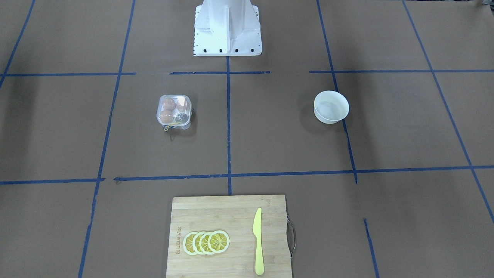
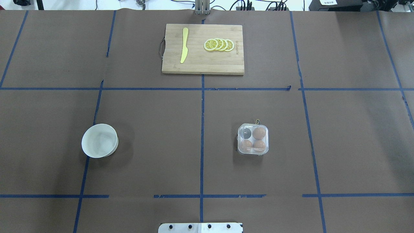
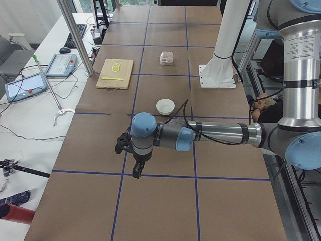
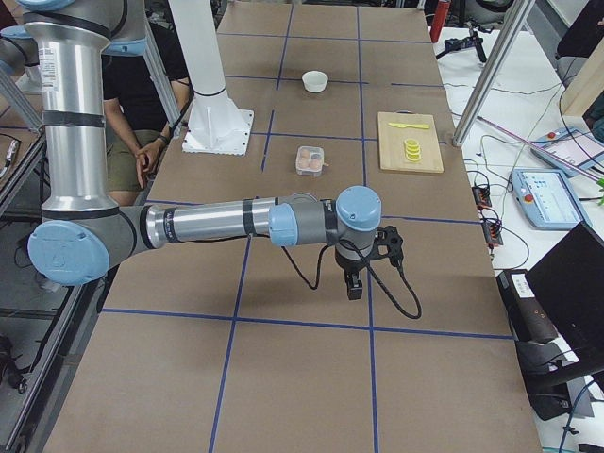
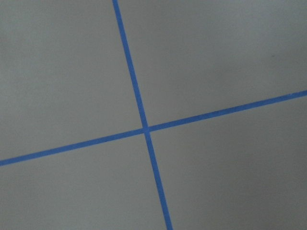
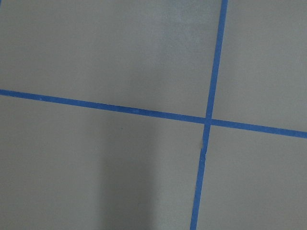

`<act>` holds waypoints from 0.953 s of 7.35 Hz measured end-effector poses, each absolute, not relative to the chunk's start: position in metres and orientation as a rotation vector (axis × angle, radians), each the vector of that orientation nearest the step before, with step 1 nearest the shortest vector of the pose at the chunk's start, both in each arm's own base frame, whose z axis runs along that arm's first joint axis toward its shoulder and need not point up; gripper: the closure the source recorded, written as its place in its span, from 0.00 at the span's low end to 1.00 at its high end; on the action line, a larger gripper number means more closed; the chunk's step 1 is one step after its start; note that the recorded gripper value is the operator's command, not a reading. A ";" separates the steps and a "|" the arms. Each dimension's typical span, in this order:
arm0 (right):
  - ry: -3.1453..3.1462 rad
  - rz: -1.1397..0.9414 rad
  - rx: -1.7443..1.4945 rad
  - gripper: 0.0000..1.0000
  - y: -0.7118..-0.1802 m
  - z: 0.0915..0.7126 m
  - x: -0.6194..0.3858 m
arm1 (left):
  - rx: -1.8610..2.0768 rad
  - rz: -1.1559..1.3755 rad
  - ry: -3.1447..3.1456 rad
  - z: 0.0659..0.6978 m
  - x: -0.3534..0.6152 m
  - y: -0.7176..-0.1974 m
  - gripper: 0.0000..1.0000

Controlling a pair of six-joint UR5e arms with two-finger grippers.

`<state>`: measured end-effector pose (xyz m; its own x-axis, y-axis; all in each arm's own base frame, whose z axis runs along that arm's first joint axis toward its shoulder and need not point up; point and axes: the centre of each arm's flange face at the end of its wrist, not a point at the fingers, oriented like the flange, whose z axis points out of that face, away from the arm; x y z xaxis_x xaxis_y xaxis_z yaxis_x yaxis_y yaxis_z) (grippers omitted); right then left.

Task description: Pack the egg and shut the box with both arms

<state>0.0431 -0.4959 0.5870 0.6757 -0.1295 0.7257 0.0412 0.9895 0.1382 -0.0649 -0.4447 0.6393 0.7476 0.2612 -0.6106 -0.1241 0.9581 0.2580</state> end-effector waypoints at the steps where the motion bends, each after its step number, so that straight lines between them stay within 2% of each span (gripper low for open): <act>1: -0.824 -0.094 0.111 0.00 -0.495 0.589 0.043 | 0.213 0.219 0.690 0.642 -0.066 -0.440 0.00; 4: -0.824 -0.095 0.112 0.00 -0.495 0.588 0.043 | 0.191 0.207 0.694 0.640 -0.068 -0.443 0.00; 7: -0.826 -0.095 0.113 0.00 -0.494 0.587 0.043 | -0.004 0.137 0.710 0.629 -0.068 -0.457 0.00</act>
